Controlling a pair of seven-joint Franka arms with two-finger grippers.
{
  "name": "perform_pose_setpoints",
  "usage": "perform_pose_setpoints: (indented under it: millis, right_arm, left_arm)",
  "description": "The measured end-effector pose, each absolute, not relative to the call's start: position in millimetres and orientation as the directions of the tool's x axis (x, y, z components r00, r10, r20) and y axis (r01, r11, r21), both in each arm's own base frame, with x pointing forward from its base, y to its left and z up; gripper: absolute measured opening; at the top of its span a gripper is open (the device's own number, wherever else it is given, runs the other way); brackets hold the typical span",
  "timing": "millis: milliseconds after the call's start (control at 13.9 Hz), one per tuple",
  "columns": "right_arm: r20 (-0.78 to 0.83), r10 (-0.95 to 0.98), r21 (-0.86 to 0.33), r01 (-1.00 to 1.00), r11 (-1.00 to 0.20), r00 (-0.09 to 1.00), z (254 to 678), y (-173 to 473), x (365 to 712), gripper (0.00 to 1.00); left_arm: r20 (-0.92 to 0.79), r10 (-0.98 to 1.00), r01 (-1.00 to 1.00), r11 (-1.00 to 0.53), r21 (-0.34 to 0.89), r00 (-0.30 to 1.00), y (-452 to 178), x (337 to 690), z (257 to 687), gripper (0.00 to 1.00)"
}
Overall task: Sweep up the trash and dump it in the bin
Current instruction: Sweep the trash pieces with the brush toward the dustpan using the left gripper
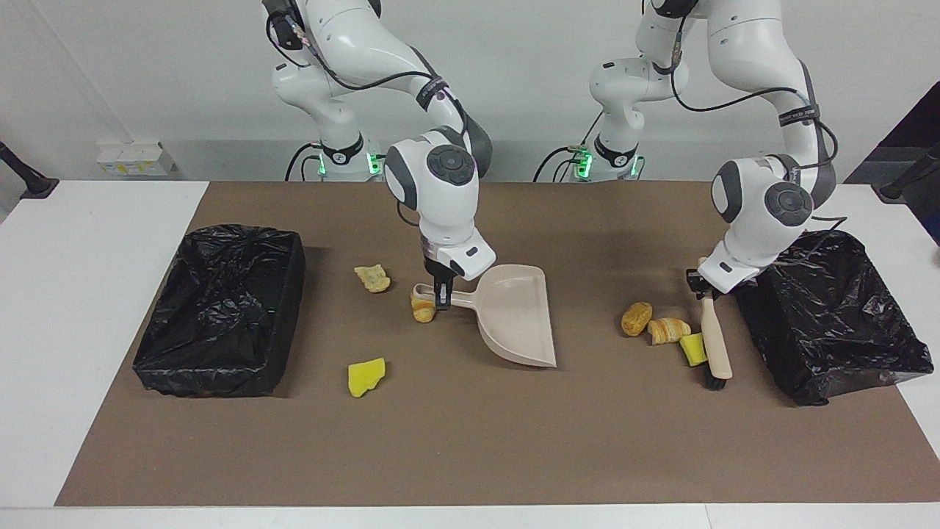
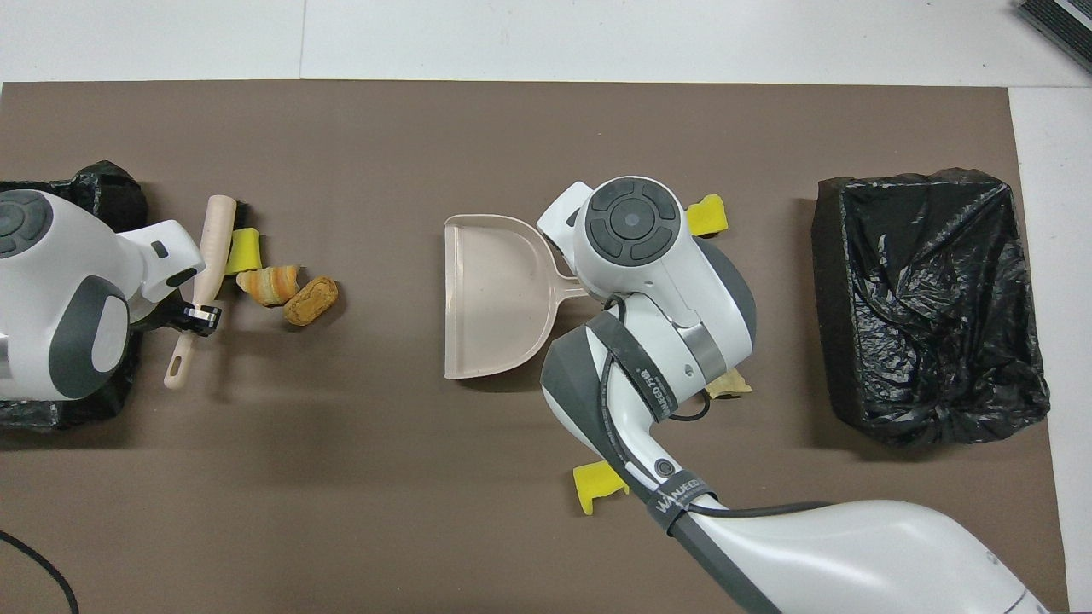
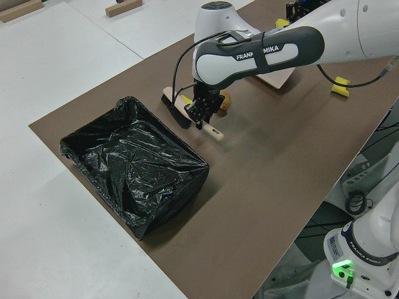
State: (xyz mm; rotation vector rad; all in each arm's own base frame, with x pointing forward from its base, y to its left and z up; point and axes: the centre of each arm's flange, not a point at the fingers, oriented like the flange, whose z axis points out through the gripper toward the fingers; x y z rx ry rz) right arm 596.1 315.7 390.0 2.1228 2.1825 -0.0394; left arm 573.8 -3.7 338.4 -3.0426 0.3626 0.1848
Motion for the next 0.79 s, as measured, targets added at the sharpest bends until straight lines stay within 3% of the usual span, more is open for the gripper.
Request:
perform_pose_setpoints:
  millis: [361,794]
  right_arm:
    - [-0.103,0.989,0.021,0.994,0.106,-0.103,381,315,591,0.31]
    - [-0.111,0.987,0.005,0.993,0.117,-0.116,374,314,586,0.31]
  left_arm:
    - [-0.168,-0.126,-0.136,-0.99,-0.046,0.978,-50,564,338,0.26]
    - [-0.184,0.047,0.038,-0.998,-0.052,0.982,-112,548,335,0.26]
